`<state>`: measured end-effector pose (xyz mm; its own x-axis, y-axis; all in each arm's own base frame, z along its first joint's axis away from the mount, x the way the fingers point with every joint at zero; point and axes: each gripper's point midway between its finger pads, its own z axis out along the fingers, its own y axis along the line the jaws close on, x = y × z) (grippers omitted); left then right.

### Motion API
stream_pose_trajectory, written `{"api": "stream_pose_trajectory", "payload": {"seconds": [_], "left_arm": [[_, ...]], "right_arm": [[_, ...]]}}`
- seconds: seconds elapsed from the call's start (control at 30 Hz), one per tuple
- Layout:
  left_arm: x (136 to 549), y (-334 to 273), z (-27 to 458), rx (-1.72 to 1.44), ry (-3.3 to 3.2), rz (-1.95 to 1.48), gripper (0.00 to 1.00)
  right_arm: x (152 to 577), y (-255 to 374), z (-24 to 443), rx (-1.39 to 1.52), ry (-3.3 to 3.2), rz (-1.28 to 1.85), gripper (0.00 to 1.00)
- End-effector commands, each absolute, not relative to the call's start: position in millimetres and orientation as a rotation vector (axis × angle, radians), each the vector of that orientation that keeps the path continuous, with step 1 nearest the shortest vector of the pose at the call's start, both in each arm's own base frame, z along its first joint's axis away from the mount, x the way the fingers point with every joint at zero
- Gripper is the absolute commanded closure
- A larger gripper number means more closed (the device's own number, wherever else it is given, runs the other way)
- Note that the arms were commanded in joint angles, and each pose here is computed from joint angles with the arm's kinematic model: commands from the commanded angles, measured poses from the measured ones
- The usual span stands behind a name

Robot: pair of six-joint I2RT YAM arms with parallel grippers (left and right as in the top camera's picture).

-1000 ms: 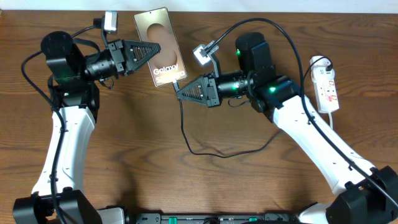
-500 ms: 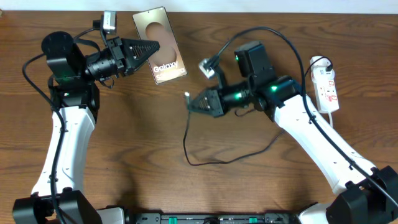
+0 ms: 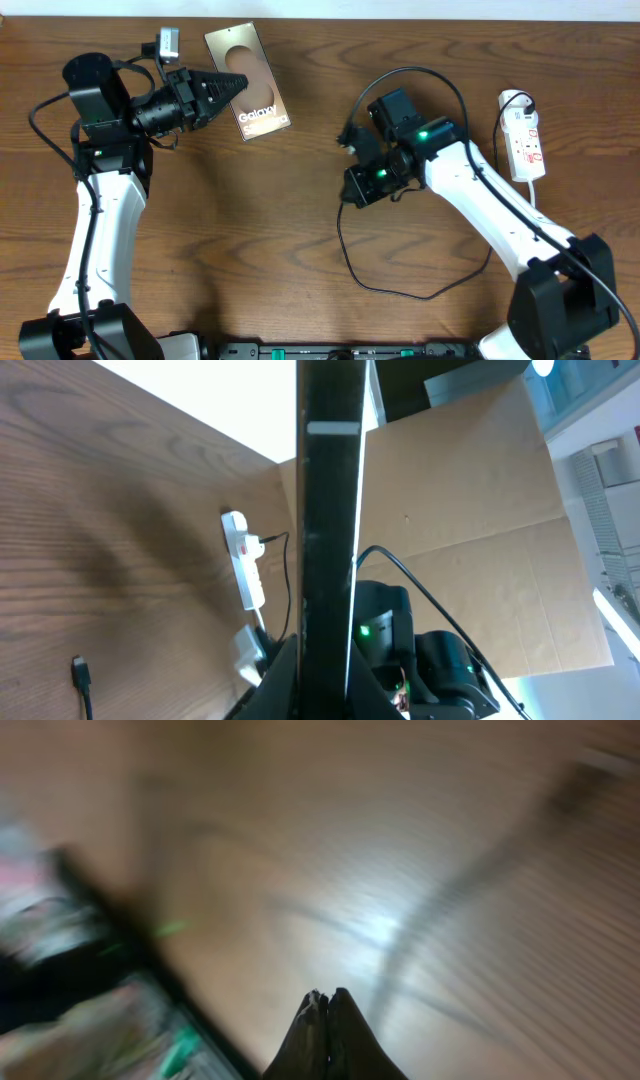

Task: Plug charger to phone and switch on socket
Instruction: 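Lower the right gripper with the cable plug down to the table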

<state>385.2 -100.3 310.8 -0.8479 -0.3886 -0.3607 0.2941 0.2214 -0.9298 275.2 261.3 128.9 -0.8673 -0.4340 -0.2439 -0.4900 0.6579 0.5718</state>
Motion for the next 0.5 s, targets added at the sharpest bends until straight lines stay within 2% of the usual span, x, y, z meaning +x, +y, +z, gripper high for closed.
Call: {"api": "stream_pose_trajectory", "payload": {"seconds": [0.0,0.1,0.13,0.17,0.2,0.23,0.47], "left_arm": [[380,-102,326,0.000,1.940,-1.673,0.93],[379,-103,326,0.010,1.941,-1.682,0.93],[379,-103,326,0.010,1.941,-1.681,0.93],[379,-103,326,0.010,1.941,-1.680,0.93],[379,-103,326,0.010,1.940,-1.679,0.93],[379,-103,326,0.010,1.940,-1.679,0.93],[381,-102,326,0.000,1.938,-1.666,0.92]], "right_arm": [[249,301,185,-0.994,2.428,1.571,0.99],[274,282,155,-0.850,2.612,1.279,0.99],[293,261,134,-0.714,2.732,1.020,0.98],[312,238,116,-0.577,2.806,0.754,0.84],[318,232,112,-0.540,2.816,0.673,0.63],[323,227,108,-0.523,2.817,0.586,0.57],[330,223,64,-0.345,2.888,0.226,0.56]]}}
